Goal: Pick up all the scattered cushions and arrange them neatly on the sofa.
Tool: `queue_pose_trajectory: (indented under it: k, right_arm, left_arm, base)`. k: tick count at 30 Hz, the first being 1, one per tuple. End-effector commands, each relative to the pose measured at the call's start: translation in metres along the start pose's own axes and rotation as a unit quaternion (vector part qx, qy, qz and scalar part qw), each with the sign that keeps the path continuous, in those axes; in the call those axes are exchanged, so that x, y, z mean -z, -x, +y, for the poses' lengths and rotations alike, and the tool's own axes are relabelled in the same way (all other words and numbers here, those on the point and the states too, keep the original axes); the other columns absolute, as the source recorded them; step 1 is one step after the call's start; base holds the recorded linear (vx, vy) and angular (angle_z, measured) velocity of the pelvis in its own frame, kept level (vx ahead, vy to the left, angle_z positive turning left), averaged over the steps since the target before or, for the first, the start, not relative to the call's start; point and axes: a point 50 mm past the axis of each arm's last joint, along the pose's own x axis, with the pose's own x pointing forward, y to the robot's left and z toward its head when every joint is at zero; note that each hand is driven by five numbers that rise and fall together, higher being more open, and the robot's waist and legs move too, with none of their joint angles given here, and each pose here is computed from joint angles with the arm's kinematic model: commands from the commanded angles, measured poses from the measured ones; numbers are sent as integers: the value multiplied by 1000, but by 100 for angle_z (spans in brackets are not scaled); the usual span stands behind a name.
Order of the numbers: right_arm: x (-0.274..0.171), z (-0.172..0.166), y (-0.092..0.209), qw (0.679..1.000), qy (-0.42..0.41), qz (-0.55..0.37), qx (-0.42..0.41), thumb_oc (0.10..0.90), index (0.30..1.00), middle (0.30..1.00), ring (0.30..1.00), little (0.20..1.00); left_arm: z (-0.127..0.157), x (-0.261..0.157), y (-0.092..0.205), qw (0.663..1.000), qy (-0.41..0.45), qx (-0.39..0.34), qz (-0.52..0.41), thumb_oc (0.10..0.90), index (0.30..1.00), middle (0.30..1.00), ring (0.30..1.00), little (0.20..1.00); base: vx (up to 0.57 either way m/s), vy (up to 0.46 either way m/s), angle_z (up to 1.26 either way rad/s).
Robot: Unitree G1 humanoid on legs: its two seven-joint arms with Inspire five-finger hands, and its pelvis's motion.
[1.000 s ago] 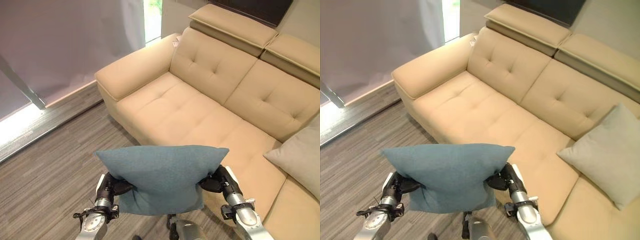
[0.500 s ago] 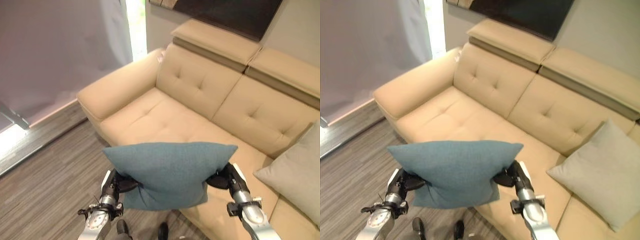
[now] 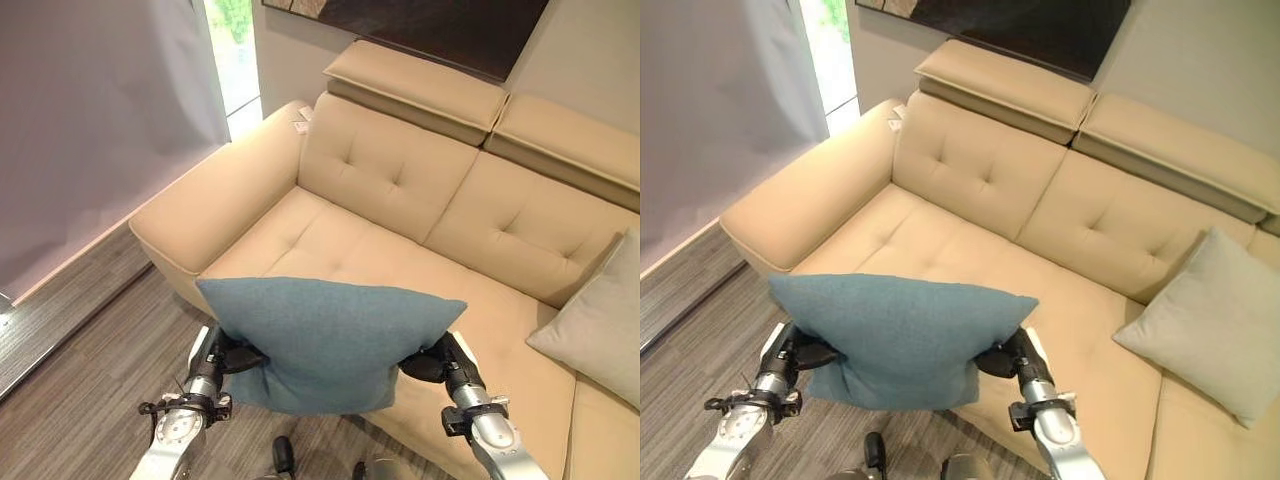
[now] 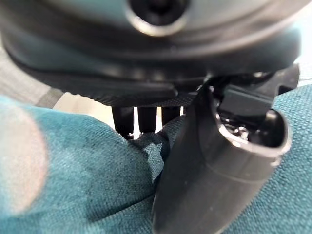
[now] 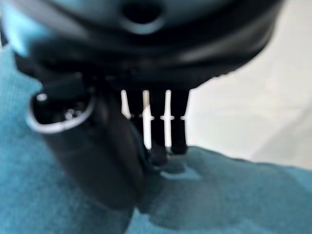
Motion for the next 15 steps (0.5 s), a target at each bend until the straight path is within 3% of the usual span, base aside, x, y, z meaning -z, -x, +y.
queue_pose_trajectory:
  k: [1, 7, 15]
  right_arm:
    - [-72, 16, -15, 982, -11, -181, -49, 400, 300, 300, 300, 300]
    - [-69, 17, -17, 983, -13, -174, -55, 400, 300, 300, 300, 300]
    - [-55, 5, -8, 988, -13, -152, -33, 400, 300, 300, 300, 300]
  left_arm:
    - [-53, -72, -6, 974, 45, 119, -188, 400, 300, 300, 300, 300]
    - [-51, -67, -5, 975, 56, 108, -184, 400, 300, 300, 300, 300]
    - [-63, -62, -4, 974, 58, 136, -174, 400, 300, 300, 300, 300]
  base:
    - [149, 32, -44]
    - [283, 27, -43]
    - [214, -42, 6]
